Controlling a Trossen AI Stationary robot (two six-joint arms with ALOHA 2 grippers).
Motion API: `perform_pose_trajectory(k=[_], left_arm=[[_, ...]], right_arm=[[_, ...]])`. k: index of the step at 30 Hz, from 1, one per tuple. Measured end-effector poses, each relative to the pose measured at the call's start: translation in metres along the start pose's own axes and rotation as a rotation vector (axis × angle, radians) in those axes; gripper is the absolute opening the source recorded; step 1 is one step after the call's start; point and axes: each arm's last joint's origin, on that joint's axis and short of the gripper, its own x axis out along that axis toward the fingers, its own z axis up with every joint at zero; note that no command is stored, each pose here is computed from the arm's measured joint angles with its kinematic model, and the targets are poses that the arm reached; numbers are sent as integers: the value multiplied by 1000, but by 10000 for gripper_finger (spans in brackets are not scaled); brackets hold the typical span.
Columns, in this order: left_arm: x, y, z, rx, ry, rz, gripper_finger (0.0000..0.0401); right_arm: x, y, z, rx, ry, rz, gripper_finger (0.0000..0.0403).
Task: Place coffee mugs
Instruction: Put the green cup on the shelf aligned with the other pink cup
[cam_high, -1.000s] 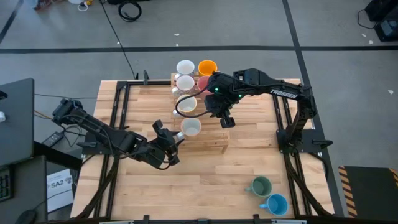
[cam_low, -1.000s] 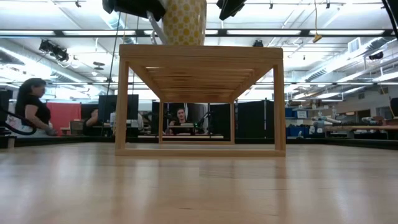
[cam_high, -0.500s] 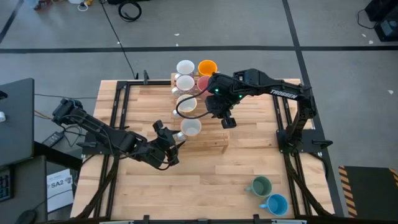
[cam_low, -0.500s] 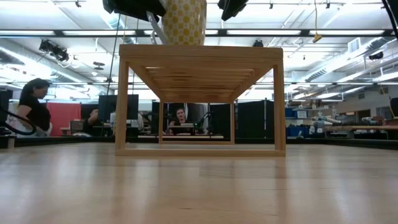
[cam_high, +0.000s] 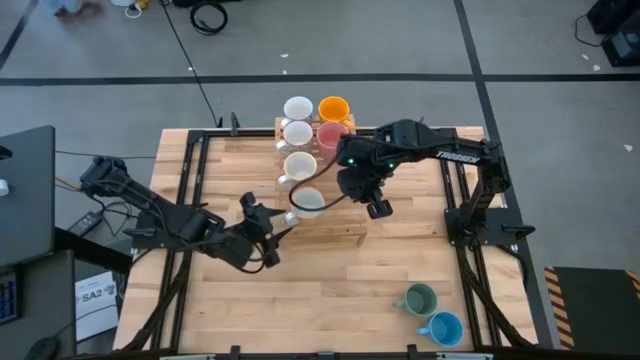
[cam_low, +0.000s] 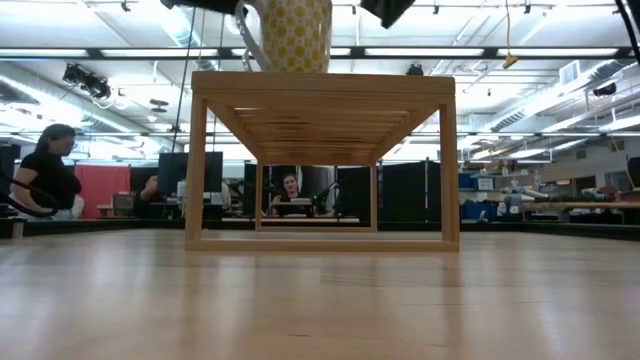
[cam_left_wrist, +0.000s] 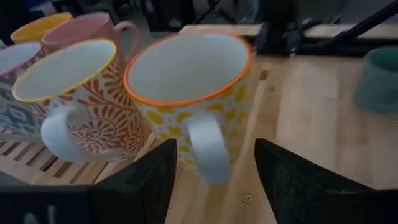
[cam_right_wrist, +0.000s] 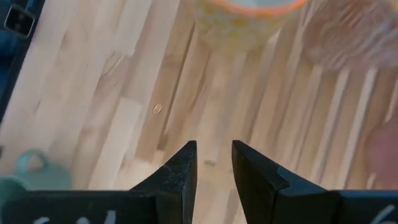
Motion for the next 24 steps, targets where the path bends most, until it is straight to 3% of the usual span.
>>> perform_pose_trajectory(k=[11,16,24], left_arm=[[-36,-1,4,-14,-43,-116,224],[-47,-8,0,-28,-42,-164,224],[-58,-15,-4,-18,-47,-217,224]], right_arm=[[-21,32,-10,130,28,36,107],[-42,66,-15,190,-19,40,107],[-60,132,-24,264,-65,-66,107]])
